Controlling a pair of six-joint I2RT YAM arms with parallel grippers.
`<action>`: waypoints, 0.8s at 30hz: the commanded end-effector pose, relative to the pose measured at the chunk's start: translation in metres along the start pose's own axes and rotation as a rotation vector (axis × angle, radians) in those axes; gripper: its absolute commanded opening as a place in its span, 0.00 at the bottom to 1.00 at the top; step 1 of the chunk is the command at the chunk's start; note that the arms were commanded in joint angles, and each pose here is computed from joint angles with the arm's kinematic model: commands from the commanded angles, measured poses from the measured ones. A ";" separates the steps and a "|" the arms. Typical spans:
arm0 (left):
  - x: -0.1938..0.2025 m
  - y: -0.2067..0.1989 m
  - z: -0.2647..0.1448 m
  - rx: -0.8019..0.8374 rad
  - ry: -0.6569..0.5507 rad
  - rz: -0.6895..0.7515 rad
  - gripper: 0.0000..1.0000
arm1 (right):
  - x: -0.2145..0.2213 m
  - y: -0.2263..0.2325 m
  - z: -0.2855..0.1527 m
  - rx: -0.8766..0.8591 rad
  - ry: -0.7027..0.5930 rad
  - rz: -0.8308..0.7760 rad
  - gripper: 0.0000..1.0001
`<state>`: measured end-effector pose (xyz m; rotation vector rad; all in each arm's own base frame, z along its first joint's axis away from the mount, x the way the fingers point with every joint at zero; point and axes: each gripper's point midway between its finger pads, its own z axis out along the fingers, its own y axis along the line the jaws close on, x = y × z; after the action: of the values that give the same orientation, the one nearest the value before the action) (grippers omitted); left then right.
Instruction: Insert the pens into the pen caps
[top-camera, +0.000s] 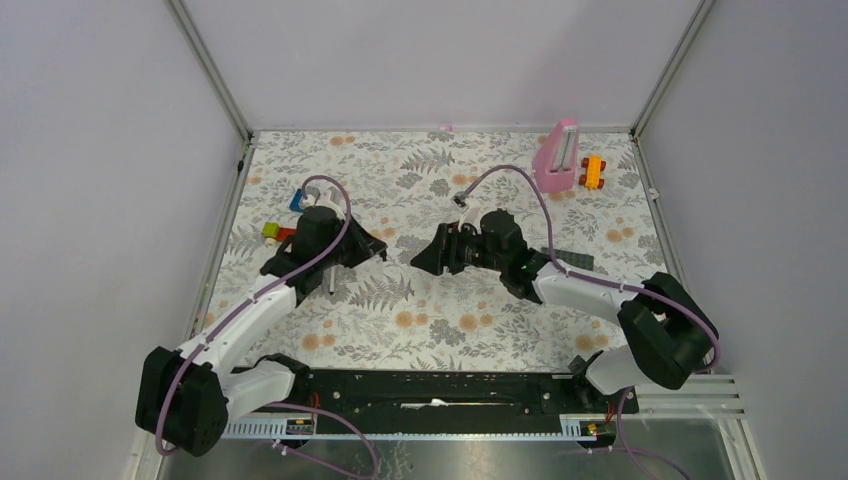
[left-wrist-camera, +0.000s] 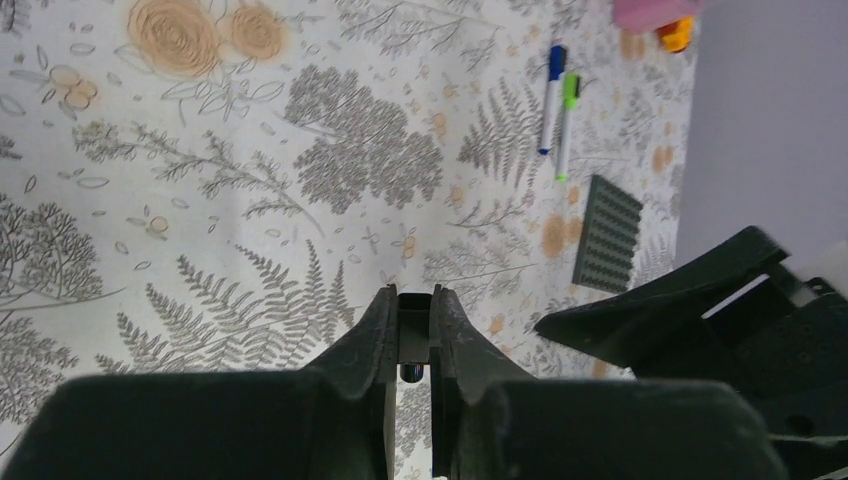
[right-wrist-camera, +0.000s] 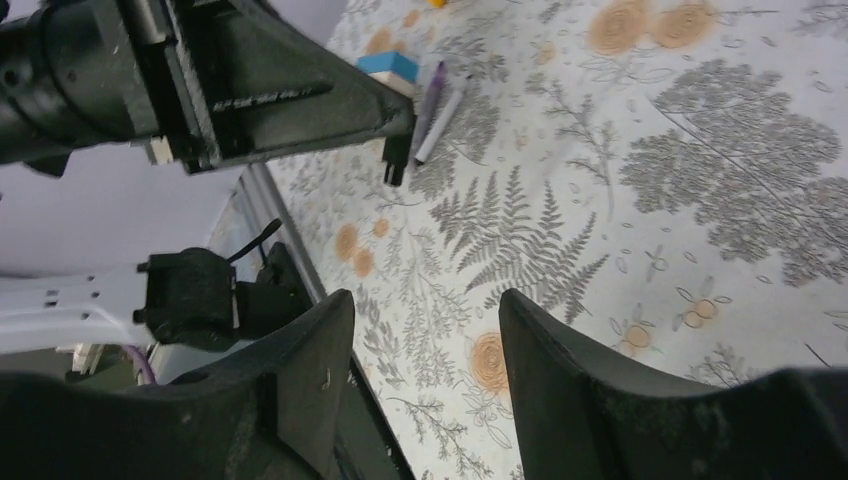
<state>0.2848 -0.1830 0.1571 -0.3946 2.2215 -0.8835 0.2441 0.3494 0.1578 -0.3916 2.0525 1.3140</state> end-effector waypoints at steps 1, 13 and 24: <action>0.009 0.016 0.009 -0.084 0.044 0.049 0.00 | -0.015 -0.033 0.001 0.218 -0.065 0.036 0.61; 0.069 0.037 0.062 -0.282 0.200 0.219 0.04 | -0.005 -0.090 -0.060 0.588 -0.116 -0.024 0.63; 0.098 0.050 0.086 -0.408 0.255 0.313 0.15 | 0.009 -0.111 -0.081 0.669 -0.135 -0.064 0.64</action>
<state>0.2597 -0.2387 0.0224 -0.1025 2.6610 -0.3993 0.2658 0.2389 0.0988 -0.0627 2.2192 0.6103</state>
